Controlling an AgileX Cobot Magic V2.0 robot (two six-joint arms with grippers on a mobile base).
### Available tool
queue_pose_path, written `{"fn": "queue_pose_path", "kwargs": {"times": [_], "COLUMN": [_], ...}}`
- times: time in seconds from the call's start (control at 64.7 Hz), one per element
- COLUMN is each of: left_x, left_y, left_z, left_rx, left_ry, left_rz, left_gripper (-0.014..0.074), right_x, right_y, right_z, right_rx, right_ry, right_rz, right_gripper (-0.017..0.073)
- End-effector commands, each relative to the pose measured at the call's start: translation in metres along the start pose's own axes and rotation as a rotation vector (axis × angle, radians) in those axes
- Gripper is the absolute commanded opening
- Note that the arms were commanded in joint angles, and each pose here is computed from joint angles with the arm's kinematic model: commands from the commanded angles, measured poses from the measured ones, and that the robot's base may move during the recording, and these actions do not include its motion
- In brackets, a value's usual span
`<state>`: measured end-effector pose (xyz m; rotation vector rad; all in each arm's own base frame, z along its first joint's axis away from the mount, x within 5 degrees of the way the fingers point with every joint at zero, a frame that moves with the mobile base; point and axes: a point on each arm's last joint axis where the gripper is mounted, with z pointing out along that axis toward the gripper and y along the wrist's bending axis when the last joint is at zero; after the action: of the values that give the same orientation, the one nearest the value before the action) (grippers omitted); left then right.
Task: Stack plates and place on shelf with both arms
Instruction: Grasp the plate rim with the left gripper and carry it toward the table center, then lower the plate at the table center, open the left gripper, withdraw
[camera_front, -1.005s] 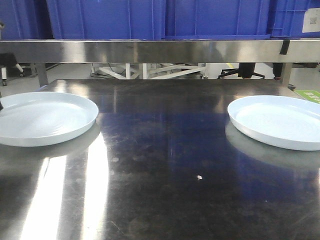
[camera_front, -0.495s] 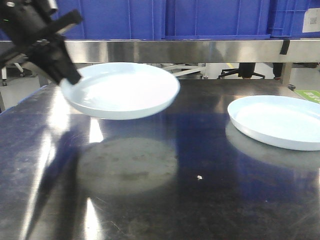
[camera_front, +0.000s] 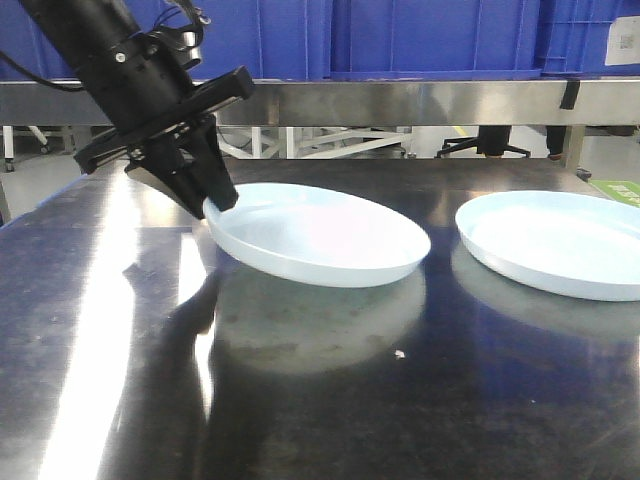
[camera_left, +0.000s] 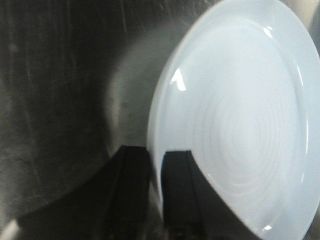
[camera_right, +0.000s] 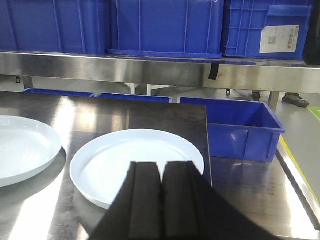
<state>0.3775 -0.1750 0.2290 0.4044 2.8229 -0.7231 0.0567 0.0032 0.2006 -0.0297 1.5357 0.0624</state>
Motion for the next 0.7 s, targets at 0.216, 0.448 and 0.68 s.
{"fn": "queue_pose_path", "kwargs": {"times": [0.216, 0.448, 0.68], "left_x": [0.009, 0.05, 0.105], "left_y": [-0.029, -0.016, -0.008], "left_z": [-0.04, -0.068, -0.096], "left_rx": [-0.062, -0.239, -0.288], "left_ry": [-0.09, -0.32, -0.64], "left_rz": [0.132, 0.238, 0.275], "left_gripper": [0.0328, 0.0328, 0.0254], "right_x": [-0.01, -0.01, -0.01], "right_y": [0.001, 0.001, 0.001], "right_z": [-0.002, -0.002, -0.002], "right_rx": [-0.007, -0.007, -0.007], "right_ry": [-0.113, -0.113, -0.113], "right_rz": [-0.007, -0.007, -0.007], "right_gripper": [0.0049, 0.0049, 0.0049]}}
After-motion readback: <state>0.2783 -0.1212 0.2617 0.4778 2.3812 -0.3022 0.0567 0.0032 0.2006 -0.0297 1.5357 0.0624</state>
